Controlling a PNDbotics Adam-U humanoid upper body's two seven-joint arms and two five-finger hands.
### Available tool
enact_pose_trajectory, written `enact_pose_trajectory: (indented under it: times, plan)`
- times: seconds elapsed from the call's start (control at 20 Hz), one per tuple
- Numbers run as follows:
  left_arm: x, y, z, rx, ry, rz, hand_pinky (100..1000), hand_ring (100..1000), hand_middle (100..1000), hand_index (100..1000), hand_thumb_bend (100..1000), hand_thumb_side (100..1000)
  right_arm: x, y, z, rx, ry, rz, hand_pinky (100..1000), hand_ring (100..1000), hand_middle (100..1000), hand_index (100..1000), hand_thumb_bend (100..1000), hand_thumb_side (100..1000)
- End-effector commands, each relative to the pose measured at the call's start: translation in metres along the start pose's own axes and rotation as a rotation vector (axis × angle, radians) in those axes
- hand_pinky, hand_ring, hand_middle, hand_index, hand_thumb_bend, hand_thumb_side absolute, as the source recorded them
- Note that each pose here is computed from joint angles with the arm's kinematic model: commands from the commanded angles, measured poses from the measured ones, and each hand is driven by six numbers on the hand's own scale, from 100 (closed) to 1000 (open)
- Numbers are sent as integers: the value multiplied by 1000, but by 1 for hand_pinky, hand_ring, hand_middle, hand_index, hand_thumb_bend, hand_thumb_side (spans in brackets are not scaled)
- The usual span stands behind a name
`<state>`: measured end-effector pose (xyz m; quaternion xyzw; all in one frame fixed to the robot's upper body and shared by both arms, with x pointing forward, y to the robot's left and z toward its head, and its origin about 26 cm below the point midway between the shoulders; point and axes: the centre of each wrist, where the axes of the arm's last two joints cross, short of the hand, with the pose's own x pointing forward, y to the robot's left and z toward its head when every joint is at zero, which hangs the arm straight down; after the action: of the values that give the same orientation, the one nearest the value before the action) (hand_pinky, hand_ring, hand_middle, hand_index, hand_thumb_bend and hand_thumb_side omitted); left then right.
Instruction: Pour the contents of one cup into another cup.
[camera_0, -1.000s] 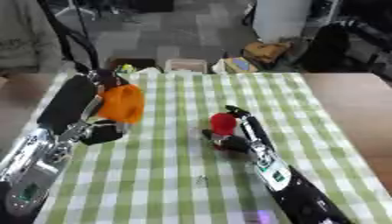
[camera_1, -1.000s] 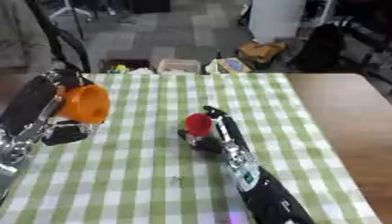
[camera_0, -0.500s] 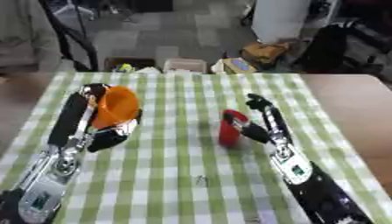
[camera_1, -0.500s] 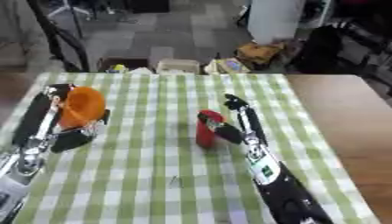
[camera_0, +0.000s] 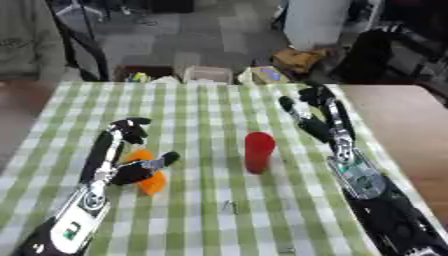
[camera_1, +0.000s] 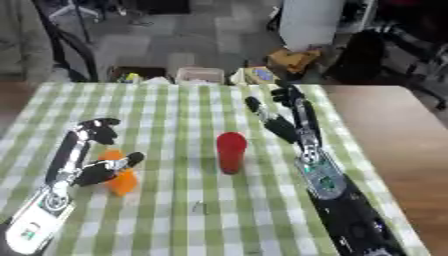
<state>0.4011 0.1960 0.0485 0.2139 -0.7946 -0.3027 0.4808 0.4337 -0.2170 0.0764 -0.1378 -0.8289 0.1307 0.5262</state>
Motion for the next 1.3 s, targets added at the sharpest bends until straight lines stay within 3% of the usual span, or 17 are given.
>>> enact_pose_trajectory:
  times: [0.05,0.3,0.5,0.75,1.05,1.3]
  plan:
    - [-2,1,-8,33,-9,-1,626,604,597,853,1000,667,13,-11,-9,-14,-45,-7,836,748,692,889,678,609]
    - [-2,3,-7,73,-18,26,657,682,682,876,1000,739,12,-14,-7,-26,-36,-20,824,741,684,883,676,614]
    - [0,14,-3,138,-5,106,653,691,690,876,1000,852,10,-17,-4,-34,-26,-27,811,736,683,881,674,619]
    - [12,35,4,218,-1,249,642,674,674,867,1000,926,8,-18,-1,-37,-15,-37,784,719,666,872,670,625]
    - [23,54,14,72,14,399,641,675,679,865,1000,1000,9,-17,2,-20,-13,-71,747,685,628,859,650,605]
    - [20,66,24,18,55,448,636,661,667,853,1000,1000,13,-20,3,6,-30,-103,722,653,602,838,642,599]
